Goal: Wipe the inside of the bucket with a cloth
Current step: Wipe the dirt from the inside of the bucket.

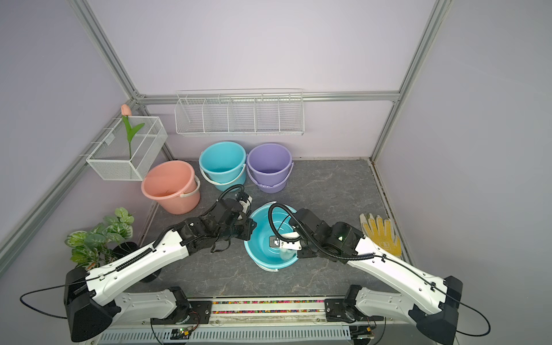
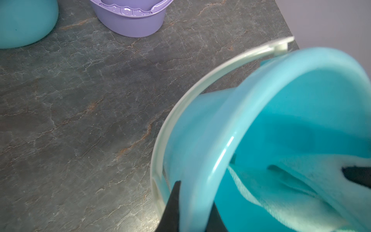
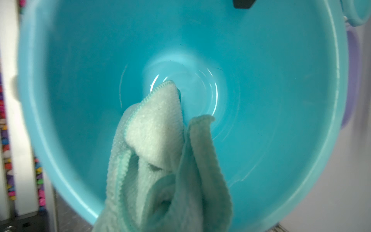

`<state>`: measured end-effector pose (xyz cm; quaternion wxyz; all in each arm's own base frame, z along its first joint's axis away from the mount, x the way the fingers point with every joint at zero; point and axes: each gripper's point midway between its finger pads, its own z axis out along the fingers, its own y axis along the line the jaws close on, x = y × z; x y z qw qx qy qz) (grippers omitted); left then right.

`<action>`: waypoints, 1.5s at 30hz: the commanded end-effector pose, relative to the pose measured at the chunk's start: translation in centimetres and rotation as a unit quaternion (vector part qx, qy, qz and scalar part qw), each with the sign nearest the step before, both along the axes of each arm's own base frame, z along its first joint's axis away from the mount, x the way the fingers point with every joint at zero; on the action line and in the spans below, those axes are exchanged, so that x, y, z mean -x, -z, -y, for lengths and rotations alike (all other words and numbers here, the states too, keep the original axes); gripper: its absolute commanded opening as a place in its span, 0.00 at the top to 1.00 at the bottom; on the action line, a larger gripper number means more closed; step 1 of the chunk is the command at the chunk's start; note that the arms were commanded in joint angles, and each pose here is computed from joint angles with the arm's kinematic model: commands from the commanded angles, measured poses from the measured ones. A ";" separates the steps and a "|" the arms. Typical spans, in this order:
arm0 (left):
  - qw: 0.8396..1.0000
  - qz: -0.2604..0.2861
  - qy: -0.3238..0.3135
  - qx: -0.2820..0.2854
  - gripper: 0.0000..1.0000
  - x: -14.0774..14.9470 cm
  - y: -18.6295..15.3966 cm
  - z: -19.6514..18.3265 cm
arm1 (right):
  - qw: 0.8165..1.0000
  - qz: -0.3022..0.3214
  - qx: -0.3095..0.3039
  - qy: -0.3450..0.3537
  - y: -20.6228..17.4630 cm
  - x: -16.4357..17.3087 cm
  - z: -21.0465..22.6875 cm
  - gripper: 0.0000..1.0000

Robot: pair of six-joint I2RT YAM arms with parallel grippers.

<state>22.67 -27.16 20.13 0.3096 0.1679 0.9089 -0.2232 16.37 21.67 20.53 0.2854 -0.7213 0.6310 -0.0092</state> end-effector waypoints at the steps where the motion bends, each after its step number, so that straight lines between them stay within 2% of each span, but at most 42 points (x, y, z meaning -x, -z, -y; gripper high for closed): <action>1: 0.999 0.019 -0.005 0.029 1.00 -0.7 -1.9 0.7 | 0.991 -0.116 -0.052 -0.048 0.1 4.8 -1.2 0.93; 6: 0.999 0.019 -0.006 0.030 1.00 -0.7 -1.9 0.7 | 0.977 -0.128 -0.161 -0.055 -1.1 4.4 -5.4 0.93; 16: 0.999 0.019 -0.004 0.031 1.00 -0.5 -1.9 0.6 | 0.939 -0.126 -0.318 -0.032 -3.6 1.5 -11.7 0.93; 24: 0.999 0.021 -0.004 0.034 1.00 -0.4 -2.1 0.5 | 0.928 -0.063 -0.366 0.040 -5.0 -3.1 -13.2 0.93; 28: 0.999 0.022 -0.003 0.034 1.00 -0.4 -2.1 0.5 | 0.929 -0.002 -0.360 0.090 -5.2 -6.2 -12.4 0.93; 33: 0.999 0.024 0.000 0.035 1.00 -0.4 -2.3 0.5 | 0.932 0.085 -0.320 0.148 -5.1 -10.0 -10.6 0.93; 37: 0.999 0.024 0.000 0.035 1.00 -0.3 -2.4 0.4 | 0.935 0.132 -0.285 0.163 -5.5 -11.5 -9.5 0.93; 45: 0.999 0.024 -0.002 0.033 1.00 -0.3 -2.4 0.3 | 0.945 0.208 -0.167 0.187 -5.4 -12.7 -5.5 0.93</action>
